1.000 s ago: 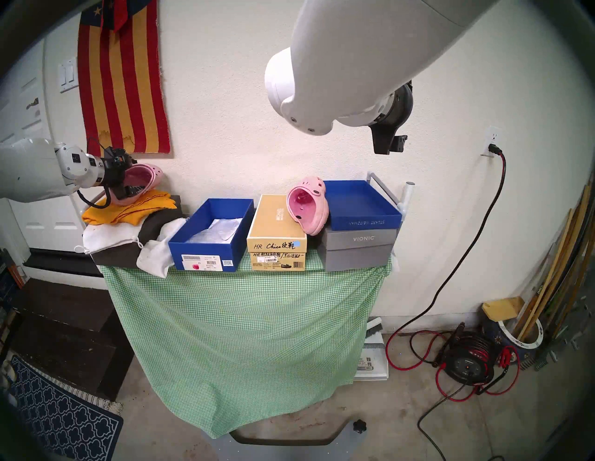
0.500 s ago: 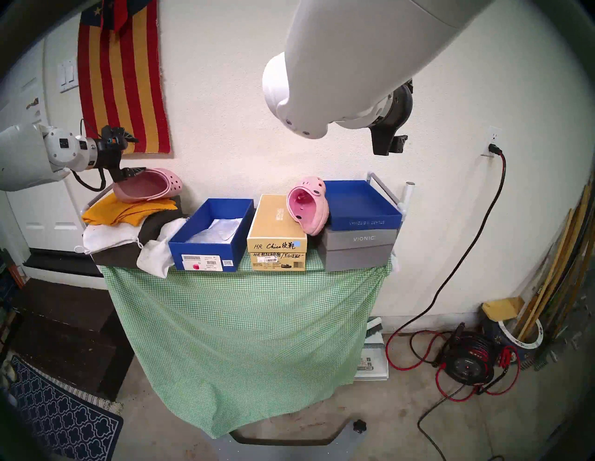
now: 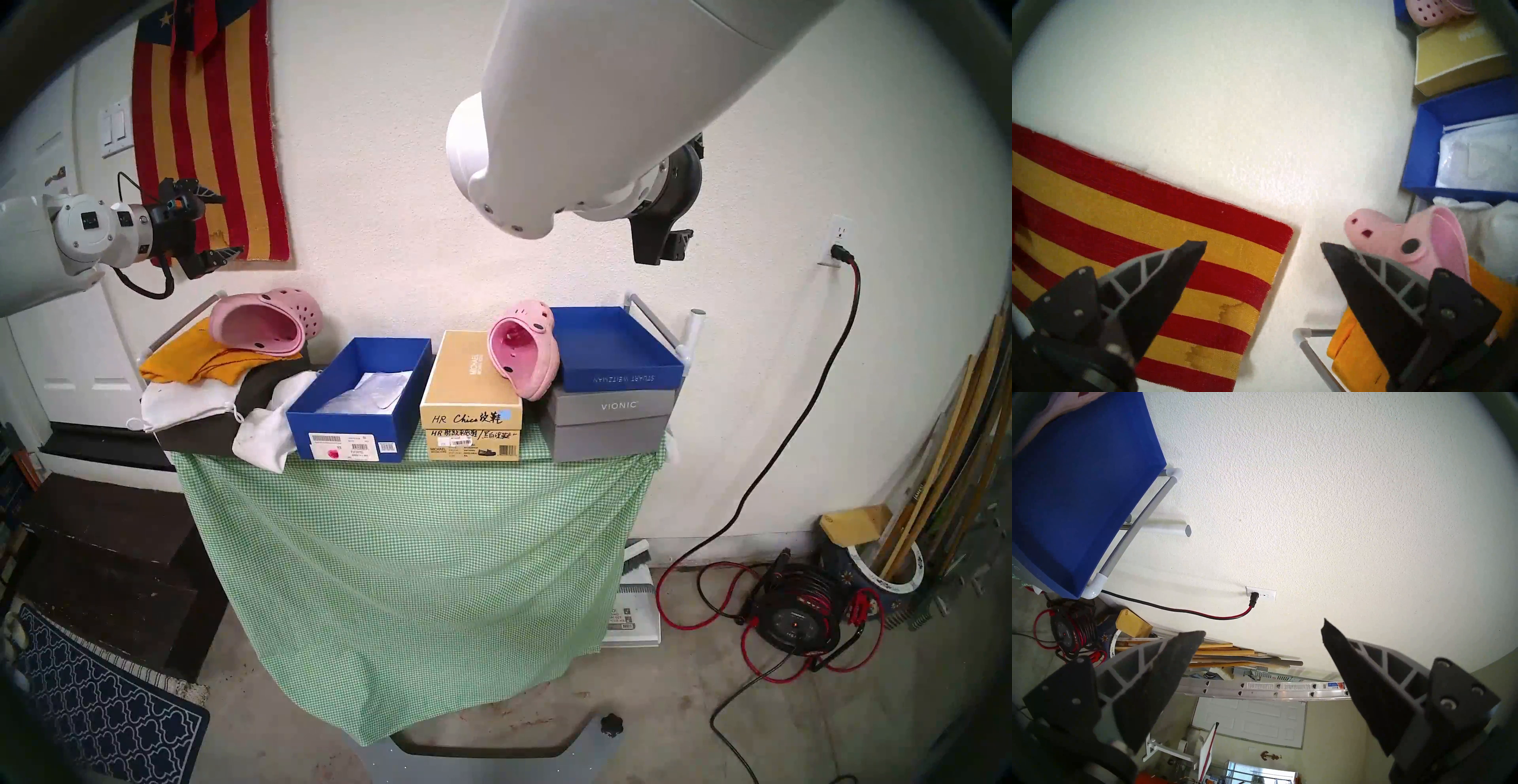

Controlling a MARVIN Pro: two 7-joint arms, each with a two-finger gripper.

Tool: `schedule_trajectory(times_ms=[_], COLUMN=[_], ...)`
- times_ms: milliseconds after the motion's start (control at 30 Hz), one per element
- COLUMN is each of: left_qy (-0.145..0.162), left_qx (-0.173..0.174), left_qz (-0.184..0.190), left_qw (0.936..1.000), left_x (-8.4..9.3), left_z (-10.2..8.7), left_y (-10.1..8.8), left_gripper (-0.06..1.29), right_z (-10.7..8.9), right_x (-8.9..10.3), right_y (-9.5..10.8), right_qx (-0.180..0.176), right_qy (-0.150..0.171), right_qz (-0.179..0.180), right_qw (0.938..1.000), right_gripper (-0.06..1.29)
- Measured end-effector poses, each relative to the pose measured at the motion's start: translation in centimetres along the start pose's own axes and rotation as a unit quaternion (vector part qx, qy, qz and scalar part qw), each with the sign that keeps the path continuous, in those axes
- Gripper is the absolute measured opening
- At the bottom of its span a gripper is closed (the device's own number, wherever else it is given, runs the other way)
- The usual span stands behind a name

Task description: Take shoe out of the box

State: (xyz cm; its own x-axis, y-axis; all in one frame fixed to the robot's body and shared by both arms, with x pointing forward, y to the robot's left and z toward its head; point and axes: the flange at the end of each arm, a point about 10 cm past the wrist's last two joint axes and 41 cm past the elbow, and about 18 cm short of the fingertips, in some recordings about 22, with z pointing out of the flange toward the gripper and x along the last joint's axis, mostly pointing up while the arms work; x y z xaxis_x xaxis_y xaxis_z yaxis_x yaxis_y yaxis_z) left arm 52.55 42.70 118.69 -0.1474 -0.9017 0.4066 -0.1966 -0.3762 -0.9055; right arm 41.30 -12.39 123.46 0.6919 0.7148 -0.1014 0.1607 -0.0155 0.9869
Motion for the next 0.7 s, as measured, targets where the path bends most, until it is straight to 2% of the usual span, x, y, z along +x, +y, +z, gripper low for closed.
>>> schedule_trajectory(times_ms=[200, 400, 700], left_qy=[0.009, 0.001, -0.017], left_qx=[0.056, 0.136, 0.202], left_qz=[-0.039, -0.089, -0.113], left_qw=[0.9976, 0.9866, 0.9727], left_x=[1.1, 1.1, 1.0], left_z=[-0.8, -2.0, -2.8], left_y=[-0.9, -2.7, -2.8], left_gripper=[1.18, 1.18, 1.18], right_z=[0.0, 0.0, 0.1], right_x=[0.0, 0.0, -0.1], right_y=[0.0, -0.1, -0.1], right_qx=[-0.001, -0.002, -0.006], right_qy=[-0.001, -0.002, -0.006], right_qz=[0.002, 0.004, 0.007], right_qw=[1.0000, 1.0000, 0.9999], right_gripper=[1.22, 1.22, 1.22])
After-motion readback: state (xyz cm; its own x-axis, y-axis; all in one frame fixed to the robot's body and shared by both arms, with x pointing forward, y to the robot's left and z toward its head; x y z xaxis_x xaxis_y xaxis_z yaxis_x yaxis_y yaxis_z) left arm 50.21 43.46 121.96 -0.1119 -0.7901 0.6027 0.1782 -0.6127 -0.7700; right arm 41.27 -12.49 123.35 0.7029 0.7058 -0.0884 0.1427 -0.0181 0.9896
